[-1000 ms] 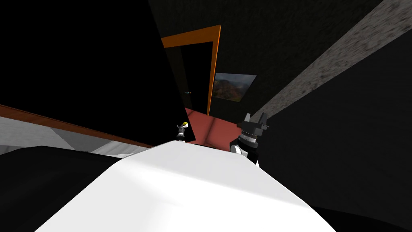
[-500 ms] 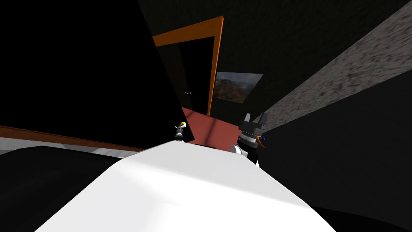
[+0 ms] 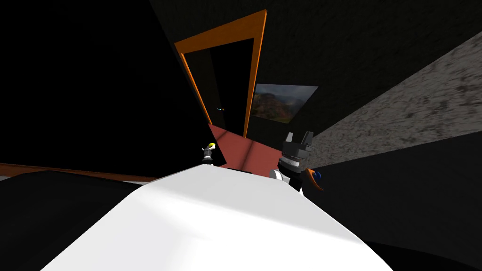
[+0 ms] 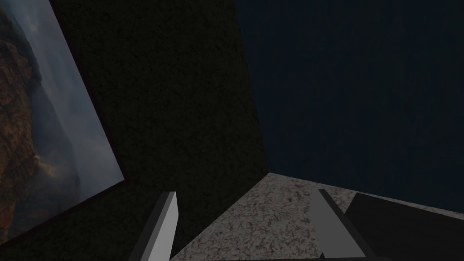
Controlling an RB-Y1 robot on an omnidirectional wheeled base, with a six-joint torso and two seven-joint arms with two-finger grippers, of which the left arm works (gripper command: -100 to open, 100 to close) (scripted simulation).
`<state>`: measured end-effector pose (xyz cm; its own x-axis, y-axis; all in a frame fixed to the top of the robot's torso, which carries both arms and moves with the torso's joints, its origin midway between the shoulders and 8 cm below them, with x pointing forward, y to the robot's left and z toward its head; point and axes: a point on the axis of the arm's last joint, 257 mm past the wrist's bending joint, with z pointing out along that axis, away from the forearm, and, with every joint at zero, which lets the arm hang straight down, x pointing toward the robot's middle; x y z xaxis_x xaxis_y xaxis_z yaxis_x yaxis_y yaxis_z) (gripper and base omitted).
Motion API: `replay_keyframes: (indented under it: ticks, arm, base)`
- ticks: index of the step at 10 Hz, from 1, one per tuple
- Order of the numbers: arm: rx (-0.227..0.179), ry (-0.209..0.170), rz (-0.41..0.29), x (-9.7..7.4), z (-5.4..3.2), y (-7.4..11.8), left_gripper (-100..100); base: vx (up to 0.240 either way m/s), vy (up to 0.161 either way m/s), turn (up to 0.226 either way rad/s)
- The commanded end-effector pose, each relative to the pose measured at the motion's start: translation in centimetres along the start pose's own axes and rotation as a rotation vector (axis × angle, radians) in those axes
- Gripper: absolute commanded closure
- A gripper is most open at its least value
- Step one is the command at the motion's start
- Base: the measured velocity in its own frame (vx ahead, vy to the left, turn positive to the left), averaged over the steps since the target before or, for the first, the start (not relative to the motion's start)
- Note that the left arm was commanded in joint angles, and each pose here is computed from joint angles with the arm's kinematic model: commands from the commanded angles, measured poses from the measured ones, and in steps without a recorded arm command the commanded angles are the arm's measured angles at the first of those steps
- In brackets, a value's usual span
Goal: Push the door open
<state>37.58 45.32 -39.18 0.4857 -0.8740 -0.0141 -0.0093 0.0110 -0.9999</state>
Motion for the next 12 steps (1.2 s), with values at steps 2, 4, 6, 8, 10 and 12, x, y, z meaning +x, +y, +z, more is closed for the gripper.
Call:
replay_keyframes:
  ticks: [2, 4, 6, 8, 10, 12]
  arm:
    - [0.011, -0.055, 0.005, -2.5, 0.28, -0.5, 100]
    - [0.010, -0.086, 0.001, -3.6, 0.16, -0.4, 100]
    - [0.007, -0.120, -0.004, -4.8, -0.04, -0.3, 100]
    - [0.004, -0.146, -0.009, -5.6, -0.25, -0.1, 100]
    - [0.001, -0.165, -0.014, -6.1, -0.45, 0.0, 100]
    - [0.003, -0.194, -0.005, -7.9, -0.64, -0.1, 100]
  base:
    - [0.173, 0.006, 0.068]
    - [0.192, 0.006, 0.060]
    - [0.247, -0.017, 0.081]
    - [0.222, -0.011, 0.078]
    - [0.196, -0.022, 0.057]
    - [0.105, 0.002, 0.042]
